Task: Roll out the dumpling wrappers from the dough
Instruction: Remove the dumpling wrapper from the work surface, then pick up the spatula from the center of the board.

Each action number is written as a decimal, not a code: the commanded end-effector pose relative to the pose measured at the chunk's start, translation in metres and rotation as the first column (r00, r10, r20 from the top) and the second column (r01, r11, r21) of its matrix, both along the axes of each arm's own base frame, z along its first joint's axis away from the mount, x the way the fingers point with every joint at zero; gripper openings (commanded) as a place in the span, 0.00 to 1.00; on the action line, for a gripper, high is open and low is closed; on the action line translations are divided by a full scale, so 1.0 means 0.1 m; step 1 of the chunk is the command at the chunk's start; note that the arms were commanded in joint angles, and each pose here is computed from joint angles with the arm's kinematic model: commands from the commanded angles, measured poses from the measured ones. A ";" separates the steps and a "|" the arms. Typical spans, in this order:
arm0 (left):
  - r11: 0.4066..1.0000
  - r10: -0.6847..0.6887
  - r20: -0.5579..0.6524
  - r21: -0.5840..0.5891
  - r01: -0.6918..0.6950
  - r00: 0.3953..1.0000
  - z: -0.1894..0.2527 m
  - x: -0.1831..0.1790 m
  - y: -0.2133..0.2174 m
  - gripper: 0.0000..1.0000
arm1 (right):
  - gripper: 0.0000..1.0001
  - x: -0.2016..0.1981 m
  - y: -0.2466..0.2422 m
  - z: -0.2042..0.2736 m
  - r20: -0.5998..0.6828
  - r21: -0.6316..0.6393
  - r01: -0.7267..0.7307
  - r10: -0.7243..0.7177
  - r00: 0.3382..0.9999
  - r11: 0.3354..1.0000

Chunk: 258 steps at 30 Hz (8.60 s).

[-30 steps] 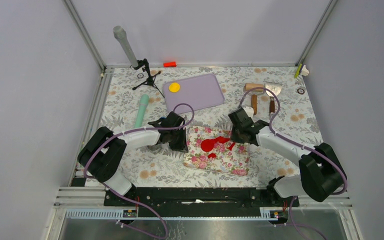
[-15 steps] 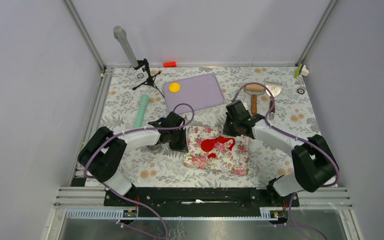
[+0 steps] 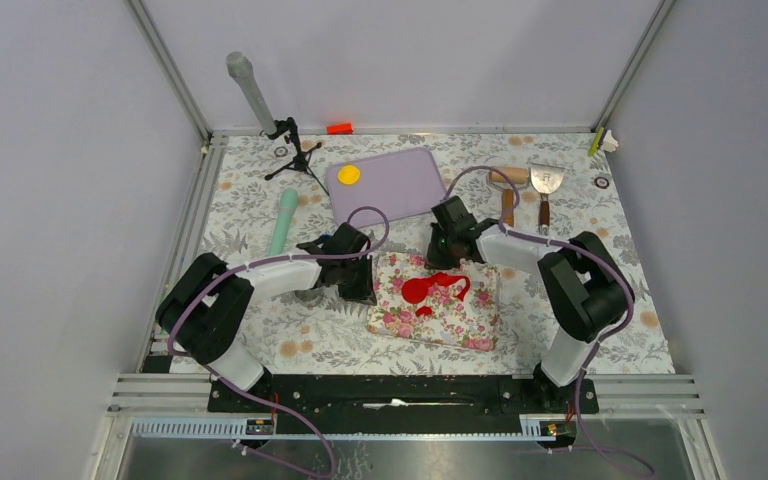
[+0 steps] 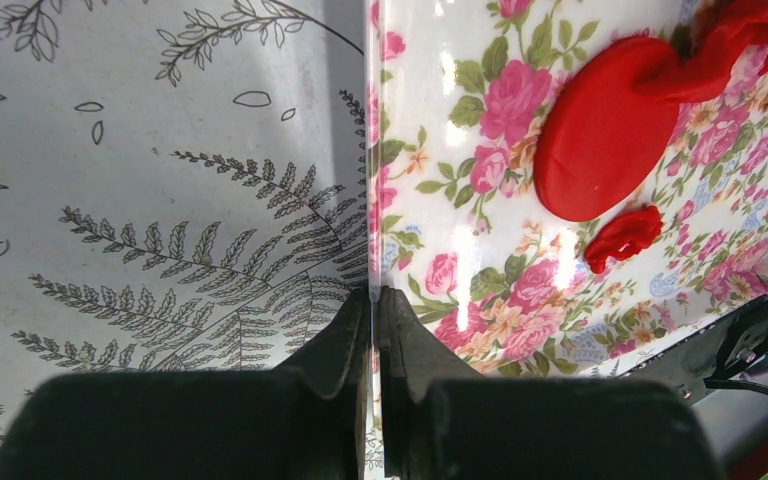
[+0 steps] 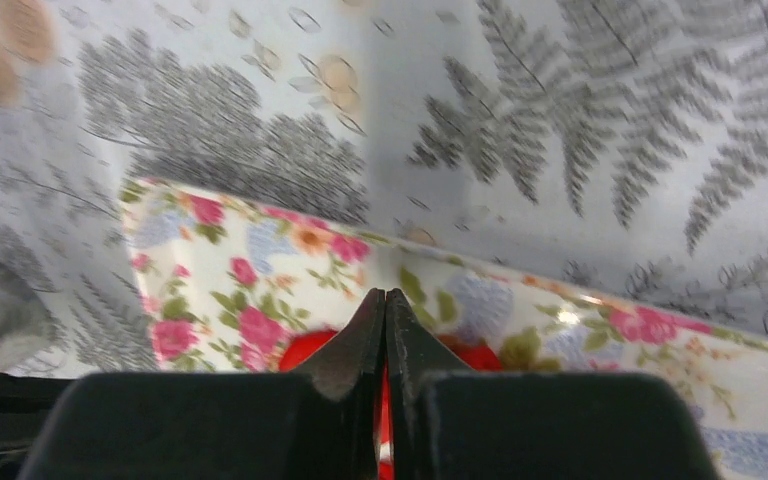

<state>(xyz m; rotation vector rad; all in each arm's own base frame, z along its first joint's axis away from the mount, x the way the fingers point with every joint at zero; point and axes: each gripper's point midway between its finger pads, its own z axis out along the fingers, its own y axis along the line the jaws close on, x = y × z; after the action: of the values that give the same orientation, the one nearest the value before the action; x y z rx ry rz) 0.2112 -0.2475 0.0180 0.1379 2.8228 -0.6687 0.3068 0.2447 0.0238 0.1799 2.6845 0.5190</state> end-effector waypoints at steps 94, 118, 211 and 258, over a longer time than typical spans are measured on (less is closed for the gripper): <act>1.000 -0.011 0.206 0.018 0.008 0.979 0.24 0.45 -0.25 0.58 | 0.15 -0.38 -0.72 0.17 0.062 -0.042 0.135 -0.132 0.989 0.990; 0.993 0.031 0.160 0.109 -0.049 0.987 0.05 0.49 -0.17 0.00 | 0.04 -1.48 -0.82 0.05 -0.235 0.070 0.047 -0.029 0.972 0.996; 0.991 -0.012 0.192 0.134 -0.014 0.981 0.24 0.47 -0.09 0.16 | 0.33 -0.52 -0.97 0.99 0.181 -0.108 0.067 -0.047 0.982 0.992; 0.993 0.095 0.490 0.021 -0.120 0.866 2.07 0.66 0.22 0.65 | 0.00 1.32 -2.99 0.37 0.074 -0.211 0.449 -0.444 0.893 0.868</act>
<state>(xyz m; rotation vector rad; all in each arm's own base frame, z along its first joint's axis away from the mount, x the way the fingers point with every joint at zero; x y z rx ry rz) 0.2601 -0.2265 0.1886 0.1781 2.4344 -0.4587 0.4522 -0.0703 0.0147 0.6851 2.6004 -0.0303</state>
